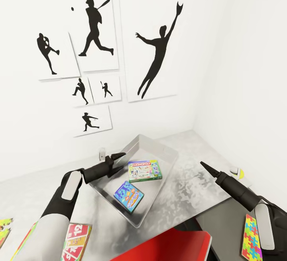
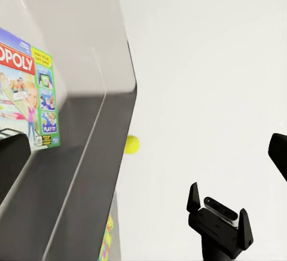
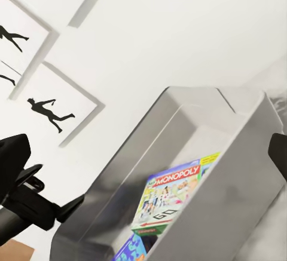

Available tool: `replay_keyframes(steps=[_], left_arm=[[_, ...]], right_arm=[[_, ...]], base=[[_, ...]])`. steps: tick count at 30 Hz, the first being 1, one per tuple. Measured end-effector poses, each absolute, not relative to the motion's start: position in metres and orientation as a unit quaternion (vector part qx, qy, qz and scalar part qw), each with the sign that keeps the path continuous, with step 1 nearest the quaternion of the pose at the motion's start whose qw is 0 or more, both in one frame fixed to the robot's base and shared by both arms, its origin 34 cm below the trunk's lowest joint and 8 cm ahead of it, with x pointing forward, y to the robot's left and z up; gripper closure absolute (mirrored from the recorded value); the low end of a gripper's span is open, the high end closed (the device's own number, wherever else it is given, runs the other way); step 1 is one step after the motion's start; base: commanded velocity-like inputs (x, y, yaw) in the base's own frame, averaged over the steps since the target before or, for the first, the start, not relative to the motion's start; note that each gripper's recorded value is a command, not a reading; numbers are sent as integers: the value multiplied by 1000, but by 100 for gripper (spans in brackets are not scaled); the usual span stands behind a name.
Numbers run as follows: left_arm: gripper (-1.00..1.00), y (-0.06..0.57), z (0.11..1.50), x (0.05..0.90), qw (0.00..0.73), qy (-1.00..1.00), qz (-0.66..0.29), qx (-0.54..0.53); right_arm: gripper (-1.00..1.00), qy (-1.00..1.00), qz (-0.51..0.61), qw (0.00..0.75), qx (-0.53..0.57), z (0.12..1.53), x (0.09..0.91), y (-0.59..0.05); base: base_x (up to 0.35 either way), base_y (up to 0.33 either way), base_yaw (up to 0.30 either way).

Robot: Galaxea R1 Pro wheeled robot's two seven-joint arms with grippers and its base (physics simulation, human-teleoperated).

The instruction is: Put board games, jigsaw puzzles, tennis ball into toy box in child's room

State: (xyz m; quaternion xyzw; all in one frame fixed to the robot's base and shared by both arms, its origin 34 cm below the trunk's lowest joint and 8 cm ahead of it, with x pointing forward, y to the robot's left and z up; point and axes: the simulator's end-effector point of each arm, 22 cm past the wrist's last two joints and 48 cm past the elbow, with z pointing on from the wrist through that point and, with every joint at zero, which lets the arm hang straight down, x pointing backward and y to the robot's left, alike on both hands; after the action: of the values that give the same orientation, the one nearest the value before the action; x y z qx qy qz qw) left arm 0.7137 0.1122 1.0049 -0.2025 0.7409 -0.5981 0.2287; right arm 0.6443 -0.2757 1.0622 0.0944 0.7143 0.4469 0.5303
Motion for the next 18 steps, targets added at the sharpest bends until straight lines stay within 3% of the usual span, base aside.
replay_keyframes(steps=[18], left_arm=[[-100, 165, 1073, 716, 313, 746, -580, -99]], right_arm=[[-100, 714, 446, 531, 94, 1062, 644, -276]], base=[[0, 0, 0]])
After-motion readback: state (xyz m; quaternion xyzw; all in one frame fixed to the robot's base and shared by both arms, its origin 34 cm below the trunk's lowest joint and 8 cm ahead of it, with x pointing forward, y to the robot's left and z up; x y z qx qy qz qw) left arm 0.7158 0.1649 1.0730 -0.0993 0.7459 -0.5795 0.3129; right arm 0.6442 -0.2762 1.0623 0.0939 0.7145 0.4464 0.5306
